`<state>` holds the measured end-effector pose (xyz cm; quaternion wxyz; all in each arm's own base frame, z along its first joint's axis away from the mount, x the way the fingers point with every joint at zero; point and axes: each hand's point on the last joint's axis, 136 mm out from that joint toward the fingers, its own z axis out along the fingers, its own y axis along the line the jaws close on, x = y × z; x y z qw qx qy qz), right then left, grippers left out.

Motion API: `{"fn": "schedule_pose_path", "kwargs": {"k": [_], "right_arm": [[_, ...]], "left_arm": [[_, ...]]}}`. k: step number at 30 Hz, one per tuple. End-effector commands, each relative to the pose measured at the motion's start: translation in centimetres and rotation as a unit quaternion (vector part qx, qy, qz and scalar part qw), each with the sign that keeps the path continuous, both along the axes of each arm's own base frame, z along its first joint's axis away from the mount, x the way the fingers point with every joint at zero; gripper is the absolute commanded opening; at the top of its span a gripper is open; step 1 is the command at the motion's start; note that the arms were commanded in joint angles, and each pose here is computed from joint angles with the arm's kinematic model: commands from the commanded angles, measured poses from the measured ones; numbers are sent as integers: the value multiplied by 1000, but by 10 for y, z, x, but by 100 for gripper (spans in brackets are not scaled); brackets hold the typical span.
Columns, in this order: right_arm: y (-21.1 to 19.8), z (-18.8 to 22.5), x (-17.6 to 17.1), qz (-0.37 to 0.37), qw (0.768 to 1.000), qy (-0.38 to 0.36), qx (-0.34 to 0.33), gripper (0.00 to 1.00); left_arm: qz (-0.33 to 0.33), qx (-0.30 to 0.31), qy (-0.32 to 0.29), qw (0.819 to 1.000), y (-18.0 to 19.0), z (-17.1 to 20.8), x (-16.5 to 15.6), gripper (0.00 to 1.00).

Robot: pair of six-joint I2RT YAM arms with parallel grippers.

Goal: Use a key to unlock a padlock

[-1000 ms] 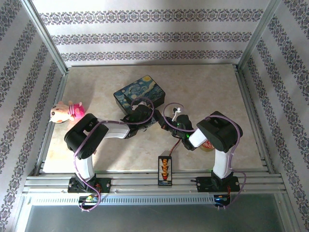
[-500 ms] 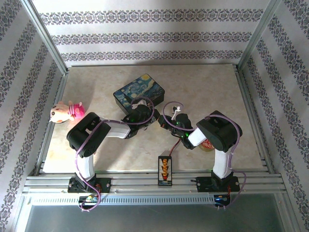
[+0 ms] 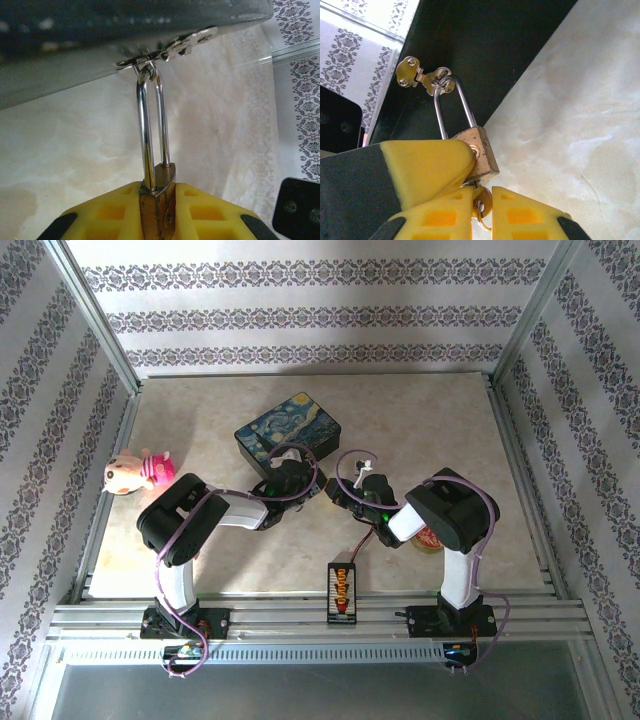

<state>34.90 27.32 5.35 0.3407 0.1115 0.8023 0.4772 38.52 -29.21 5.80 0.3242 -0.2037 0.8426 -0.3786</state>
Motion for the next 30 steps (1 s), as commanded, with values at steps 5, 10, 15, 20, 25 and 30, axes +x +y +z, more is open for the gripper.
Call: {"fn": "schedule_pose_path", "kwargs": {"k": [5,10,15,20,25,30], "right_arm": [[-2,51,0,-3,997,-81,17,20],[-7,47,-14,5,997,-78,-7,21],[-10,42,-36,23,993,-78,-84,21],[-19,38,-62,48,966,-86,-238,20],[-34,41,-74,60,944,-90,-311,16],[-38,42,-80,82,929,-94,-349,13]], "left_arm": [[-48,0,22,999,-10,-5,-21,0],[-59,-13,26,998,-17,0,-31,0],[-61,-32,44,997,-17,2,-42,0],[-70,-35,71,994,-17,6,-52,0],[-84,-16,113,990,-15,6,-61,0],[-93,-30,153,983,-19,0,-67,0]]}}
